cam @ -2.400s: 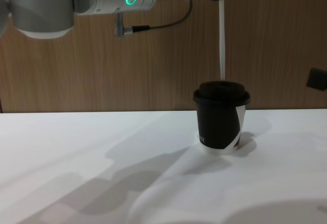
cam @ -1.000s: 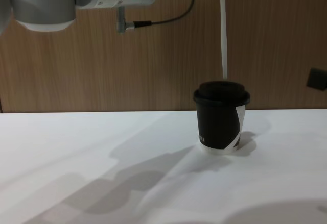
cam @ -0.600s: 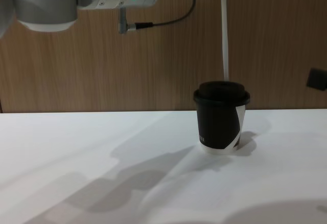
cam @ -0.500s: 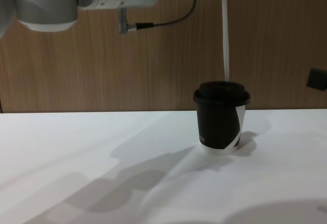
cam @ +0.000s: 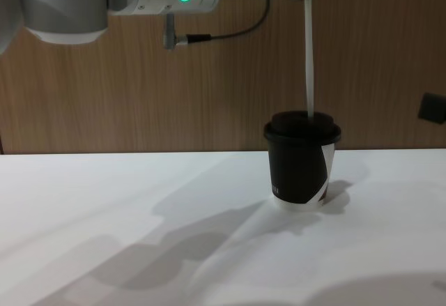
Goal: Pick up the straw with one hand, pass it to the other hand, and insert it into the cup.
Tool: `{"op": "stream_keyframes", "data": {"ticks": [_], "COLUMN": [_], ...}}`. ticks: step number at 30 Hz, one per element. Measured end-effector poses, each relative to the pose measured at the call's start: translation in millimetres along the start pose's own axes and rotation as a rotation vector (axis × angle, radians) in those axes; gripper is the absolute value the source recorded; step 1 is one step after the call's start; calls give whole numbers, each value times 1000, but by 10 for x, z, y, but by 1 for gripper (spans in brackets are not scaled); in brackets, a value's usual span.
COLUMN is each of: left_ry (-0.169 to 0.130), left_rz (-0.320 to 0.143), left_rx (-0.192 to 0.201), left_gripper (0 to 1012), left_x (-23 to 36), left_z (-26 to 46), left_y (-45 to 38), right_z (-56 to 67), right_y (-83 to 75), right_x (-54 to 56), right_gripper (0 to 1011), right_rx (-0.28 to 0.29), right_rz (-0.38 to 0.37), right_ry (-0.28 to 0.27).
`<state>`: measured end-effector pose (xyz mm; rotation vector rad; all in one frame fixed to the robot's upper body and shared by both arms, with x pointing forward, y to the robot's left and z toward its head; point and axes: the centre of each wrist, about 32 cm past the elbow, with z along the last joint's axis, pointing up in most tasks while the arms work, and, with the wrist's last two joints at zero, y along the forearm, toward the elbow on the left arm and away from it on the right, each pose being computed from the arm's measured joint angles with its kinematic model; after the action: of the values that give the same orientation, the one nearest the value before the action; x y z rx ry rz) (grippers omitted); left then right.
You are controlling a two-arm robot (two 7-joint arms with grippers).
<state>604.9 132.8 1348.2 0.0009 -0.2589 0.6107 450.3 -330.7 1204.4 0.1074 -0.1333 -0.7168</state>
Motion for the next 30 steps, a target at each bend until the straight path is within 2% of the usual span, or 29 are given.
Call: {"op": "stream_keyframes", "data": {"ticks": [15, 30], "left_ry": [-14, 14], "left_rz": [9, 12], "left_rx": [16, 25], "left_gripper": [15, 16], "left_x": [-11, -12], "left_z": [-10, -124], "left_y": [-7, -54], "right_z": [0, 0], "right_y": [0, 0], "right_x": [0, 0], "right_gripper": [1001, 1001], "right_rx": [0, 0], "right_rz": [0, 0], "right_ry": [0, 0]}}
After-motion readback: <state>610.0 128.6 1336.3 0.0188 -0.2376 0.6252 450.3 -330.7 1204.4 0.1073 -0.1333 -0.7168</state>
